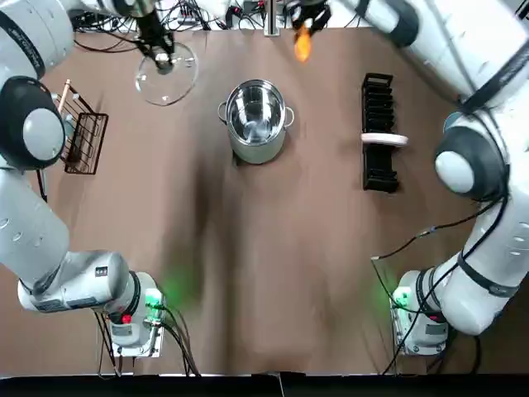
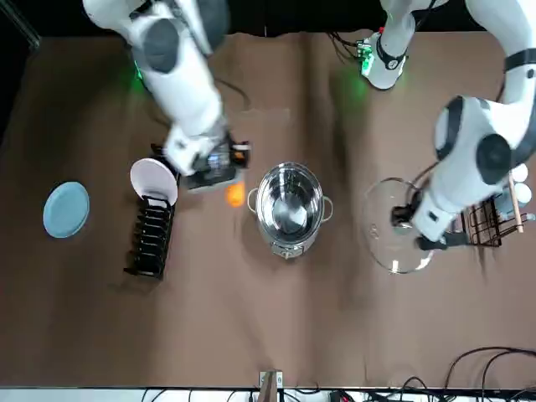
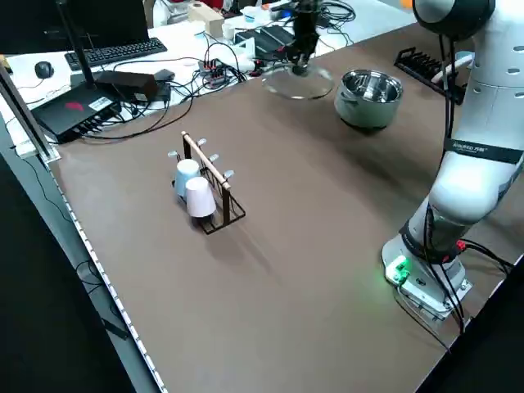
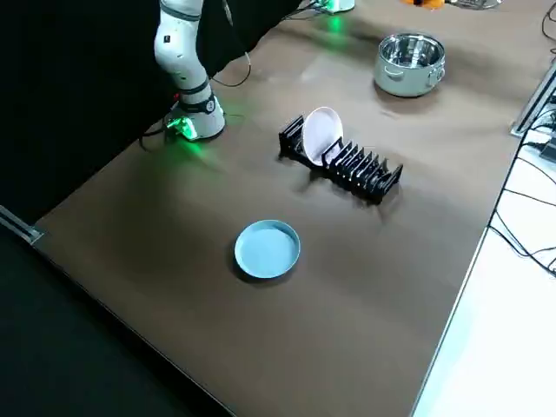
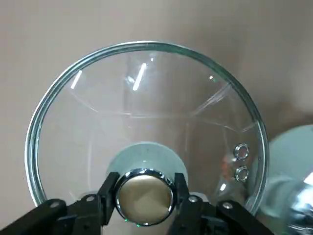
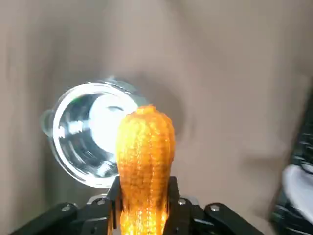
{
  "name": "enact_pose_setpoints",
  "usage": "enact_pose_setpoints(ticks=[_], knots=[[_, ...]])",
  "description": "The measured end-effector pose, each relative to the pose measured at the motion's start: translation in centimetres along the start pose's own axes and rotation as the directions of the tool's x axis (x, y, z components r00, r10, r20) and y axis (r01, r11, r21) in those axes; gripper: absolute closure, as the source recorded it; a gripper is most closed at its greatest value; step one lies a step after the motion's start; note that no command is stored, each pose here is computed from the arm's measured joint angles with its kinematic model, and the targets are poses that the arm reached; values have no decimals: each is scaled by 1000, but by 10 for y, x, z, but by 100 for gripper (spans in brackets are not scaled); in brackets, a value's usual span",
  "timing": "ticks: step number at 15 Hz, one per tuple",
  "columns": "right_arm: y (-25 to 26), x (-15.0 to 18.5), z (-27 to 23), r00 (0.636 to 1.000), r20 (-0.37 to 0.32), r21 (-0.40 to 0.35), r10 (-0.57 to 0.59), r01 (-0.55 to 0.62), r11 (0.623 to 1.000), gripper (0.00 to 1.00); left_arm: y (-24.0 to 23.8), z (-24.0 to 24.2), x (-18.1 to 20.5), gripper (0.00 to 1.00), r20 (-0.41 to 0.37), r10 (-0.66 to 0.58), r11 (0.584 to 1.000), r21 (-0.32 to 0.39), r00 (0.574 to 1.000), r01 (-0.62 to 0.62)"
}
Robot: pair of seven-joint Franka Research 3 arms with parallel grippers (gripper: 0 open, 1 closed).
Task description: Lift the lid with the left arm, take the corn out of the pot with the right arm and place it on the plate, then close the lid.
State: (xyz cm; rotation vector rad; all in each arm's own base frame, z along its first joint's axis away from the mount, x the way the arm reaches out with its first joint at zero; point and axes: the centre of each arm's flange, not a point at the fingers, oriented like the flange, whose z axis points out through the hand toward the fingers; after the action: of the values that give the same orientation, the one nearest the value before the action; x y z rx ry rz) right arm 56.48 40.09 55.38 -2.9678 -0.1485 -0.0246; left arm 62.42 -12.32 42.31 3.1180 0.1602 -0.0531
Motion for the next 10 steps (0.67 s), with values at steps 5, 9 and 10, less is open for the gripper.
enact_pose_setpoints(ticks=[5, 9, 10], knots=[[161, 35, -52, 995, 80, 9, -54, 54, 999, 61, 147, -6, -66, 49, -3, 23, 1000, -17, 1000, -23], [340, 40, -83, 988, 144, 26, -49, 46, 999, 61, 226, 11, -113, 49, -13, 67, 998, 19, 998, -67], [374, 35, -88, 988, 150, 31, -27, 22, 999, 61, 235, 16, -114, 49, -23, 80, 997, 22, 997, -79]])
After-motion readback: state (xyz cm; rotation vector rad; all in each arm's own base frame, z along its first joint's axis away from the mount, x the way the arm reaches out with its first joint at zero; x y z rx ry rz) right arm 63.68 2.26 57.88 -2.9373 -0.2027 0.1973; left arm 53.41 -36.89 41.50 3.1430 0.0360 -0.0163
